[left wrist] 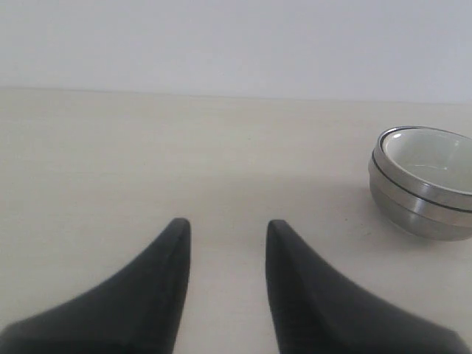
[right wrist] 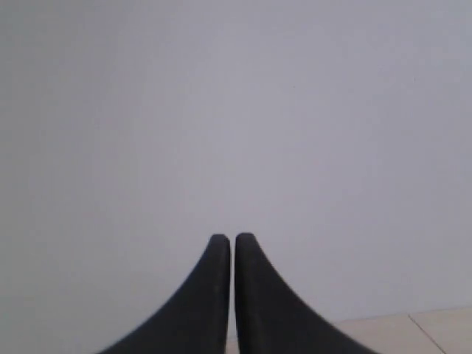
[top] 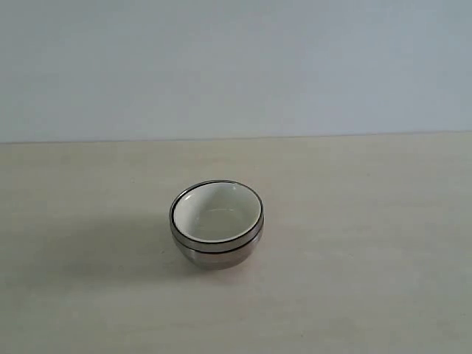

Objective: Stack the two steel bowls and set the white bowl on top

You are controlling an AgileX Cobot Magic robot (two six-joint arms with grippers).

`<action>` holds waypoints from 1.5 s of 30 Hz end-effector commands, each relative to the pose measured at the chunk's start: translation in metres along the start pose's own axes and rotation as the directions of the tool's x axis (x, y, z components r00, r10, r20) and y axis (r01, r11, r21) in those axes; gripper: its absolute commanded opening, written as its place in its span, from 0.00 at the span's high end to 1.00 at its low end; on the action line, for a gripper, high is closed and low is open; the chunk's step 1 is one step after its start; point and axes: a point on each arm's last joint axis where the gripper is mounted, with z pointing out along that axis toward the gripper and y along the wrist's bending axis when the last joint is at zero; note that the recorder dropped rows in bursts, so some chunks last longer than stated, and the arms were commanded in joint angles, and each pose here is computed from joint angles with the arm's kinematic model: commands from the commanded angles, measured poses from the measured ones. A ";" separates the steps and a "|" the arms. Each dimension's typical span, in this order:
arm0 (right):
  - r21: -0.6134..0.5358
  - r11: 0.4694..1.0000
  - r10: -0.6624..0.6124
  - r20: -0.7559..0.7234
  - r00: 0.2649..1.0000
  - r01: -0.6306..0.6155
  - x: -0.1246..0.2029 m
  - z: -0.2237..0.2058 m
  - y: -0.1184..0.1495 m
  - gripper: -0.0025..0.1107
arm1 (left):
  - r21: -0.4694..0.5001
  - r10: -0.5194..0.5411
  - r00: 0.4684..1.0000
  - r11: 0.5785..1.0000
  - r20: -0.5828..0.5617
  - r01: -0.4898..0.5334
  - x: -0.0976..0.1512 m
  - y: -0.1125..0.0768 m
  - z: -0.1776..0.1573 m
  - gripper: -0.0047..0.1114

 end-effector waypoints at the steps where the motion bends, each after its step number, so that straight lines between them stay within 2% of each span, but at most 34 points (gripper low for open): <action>1: -0.001 0.999 0.037 -0.053 0.998 -0.038 0.023 0.007 0.001 0.98 | -0.002 0.003 1.000 1.000 -0.001 -0.003 0.001 0.000 0.000 0.68; 6: -0.012 0.986 0.164 -0.143 0.976 -0.167 0.055 0.014 0.003 0.98 | -0.002 0.003 1.000 1.000 -0.001 -0.003 0.001 0.000 0.000 0.68; 12: -0.028 0.981 0.179 -0.232 0.956 -0.190 0.112 0.022 0.003 0.98 | -0.002 0.003 1.000 1.000 -0.001 -0.003 0.001 0.000 0.000 0.68; 17: -0.048 0.960 0.256 -0.261 0.931 -0.277 0.157 0.021 0.004 0.98 | -0.002 0.003 1.000 1.000 -0.001 -0.003 0.001 0.000 0.000 0.68; 45: -0.034 0.961 0.254 -0.280 0.926 -0.274 0.159 0.021 0.003 0.98 | -0.002 0.003 1.000 1.000 -0.001 -0.003 0.001 0.000 0.000 0.68</action>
